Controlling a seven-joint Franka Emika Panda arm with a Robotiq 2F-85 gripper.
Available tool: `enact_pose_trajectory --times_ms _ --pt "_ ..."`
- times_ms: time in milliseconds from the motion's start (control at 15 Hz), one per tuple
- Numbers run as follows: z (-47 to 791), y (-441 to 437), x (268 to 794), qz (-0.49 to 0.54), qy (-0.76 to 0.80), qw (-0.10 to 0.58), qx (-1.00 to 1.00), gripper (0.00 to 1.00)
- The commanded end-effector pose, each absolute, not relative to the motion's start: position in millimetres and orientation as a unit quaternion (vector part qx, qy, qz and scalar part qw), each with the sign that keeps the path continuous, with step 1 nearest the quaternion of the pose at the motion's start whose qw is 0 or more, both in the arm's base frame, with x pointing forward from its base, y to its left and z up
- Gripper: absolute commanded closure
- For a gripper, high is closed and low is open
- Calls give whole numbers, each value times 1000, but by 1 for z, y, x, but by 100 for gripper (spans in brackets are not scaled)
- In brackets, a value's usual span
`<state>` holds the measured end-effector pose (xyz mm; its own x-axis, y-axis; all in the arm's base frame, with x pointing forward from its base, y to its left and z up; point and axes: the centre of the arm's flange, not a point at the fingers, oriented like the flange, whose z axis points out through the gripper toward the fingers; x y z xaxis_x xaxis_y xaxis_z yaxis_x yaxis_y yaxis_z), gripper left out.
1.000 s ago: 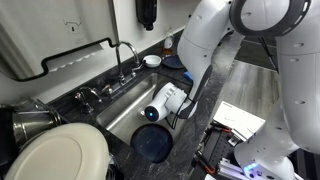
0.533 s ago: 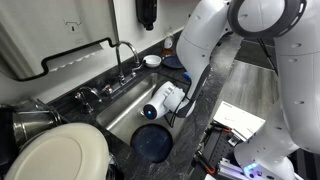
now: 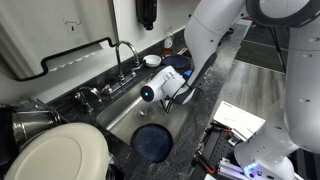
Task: Put the cup in the sink upright, then move it backwards
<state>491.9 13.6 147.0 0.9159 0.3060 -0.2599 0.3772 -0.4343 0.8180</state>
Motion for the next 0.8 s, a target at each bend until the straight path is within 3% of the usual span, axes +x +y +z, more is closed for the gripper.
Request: enact_pose_trajectory --times_ms 0,267,733 --pt "177 0 492 -31 182 480 858 0" --pt "193 -6 499 -25 154 433 888 0" --pt "267 -19 507 23 55 260 964 0"
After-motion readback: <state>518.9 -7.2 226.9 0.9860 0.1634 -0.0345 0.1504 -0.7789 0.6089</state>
